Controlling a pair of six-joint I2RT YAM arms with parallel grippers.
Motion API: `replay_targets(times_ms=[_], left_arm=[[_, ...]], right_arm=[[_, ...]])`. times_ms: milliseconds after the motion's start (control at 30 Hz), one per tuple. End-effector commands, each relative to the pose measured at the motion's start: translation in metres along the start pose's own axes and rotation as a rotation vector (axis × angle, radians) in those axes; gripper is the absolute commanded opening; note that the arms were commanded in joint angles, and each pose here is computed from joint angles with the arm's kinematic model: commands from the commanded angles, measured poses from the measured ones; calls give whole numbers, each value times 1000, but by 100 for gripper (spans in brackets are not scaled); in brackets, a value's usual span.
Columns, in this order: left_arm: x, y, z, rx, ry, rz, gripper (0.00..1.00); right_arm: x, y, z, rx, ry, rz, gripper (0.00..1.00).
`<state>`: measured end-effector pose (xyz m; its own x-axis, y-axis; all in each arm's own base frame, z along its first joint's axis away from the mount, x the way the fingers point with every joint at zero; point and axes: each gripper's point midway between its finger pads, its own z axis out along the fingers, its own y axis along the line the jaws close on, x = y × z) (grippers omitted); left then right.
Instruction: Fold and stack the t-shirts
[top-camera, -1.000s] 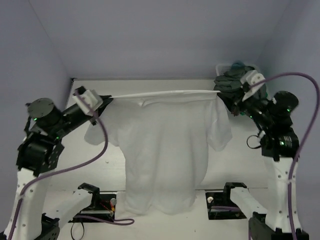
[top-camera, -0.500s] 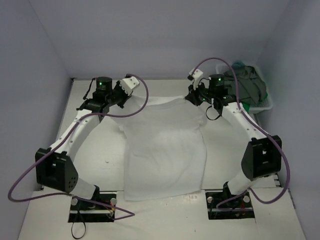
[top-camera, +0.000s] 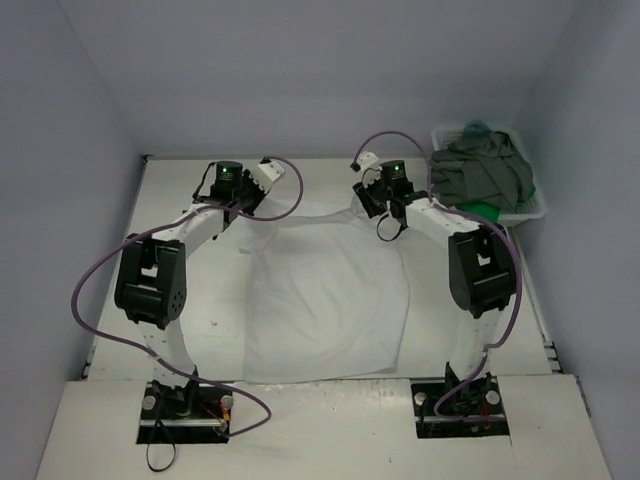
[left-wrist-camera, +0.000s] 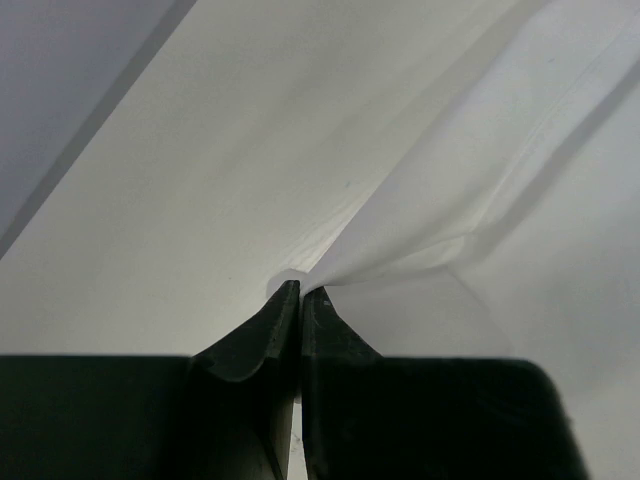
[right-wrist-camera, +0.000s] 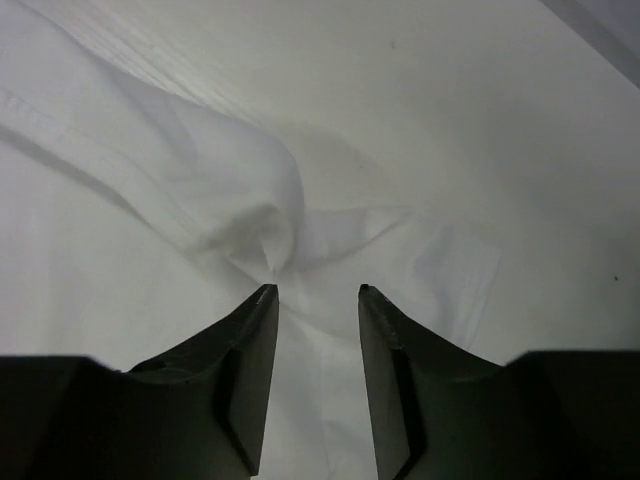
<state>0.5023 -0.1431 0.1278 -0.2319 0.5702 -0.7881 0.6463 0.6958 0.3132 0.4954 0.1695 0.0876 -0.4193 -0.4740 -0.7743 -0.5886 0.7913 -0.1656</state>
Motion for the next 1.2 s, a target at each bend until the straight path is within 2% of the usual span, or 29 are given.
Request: replay_targets(times_ms=[0, 100, 233, 267, 300, 367, 433, 500, 667, 833, 1000, 1167], left_arm=[[-61, 48, -14, -150, -145, 84, 0], [-52, 53, -7, -172, -116, 83, 0], [-46, 52, 0, -166, -98, 80, 0], [-44, 51, 2, -164, -92, 77, 0], [-43, 53, 3, -169, -88, 75, 0], [-41, 53, 5, -167, -77, 72, 0], [-40, 54, 5, -169, -68, 70, 0], [-39, 54, 5, -170, -59, 71, 0], [-29, 57, 6, -182, -11, 76, 0], [-9, 63, 9, -216, 66, 104, 0], [0, 75, 3, -248, 83, 77, 0], [3, 85, -2, -269, 101, 53, 0]], right_arm=[[-52, -36, -10, 266, -97, -24, 39], [-54, -44, -23, 370, -78, 3, 41], [-54, -21, -41, 328, -42, -24, 39], [-60, -10, -51, 292, -51, -34, 38], [-49, 13, -52, 170, 0, -49, 36], [-40, 34, -59, 80, 50, -55, 30], [-12, 64, -66, -83, 162, -72, 25], [15, 88, -77, -188, 254, -107, 25], [66, 128, -101, -355, 369, -254, 29], [95, 202, -122, -561, 381, -459, 34], [99, 274, -133, -739, 359, -583, 27], [84, 322, -140, -835, 301, -634, 24]])
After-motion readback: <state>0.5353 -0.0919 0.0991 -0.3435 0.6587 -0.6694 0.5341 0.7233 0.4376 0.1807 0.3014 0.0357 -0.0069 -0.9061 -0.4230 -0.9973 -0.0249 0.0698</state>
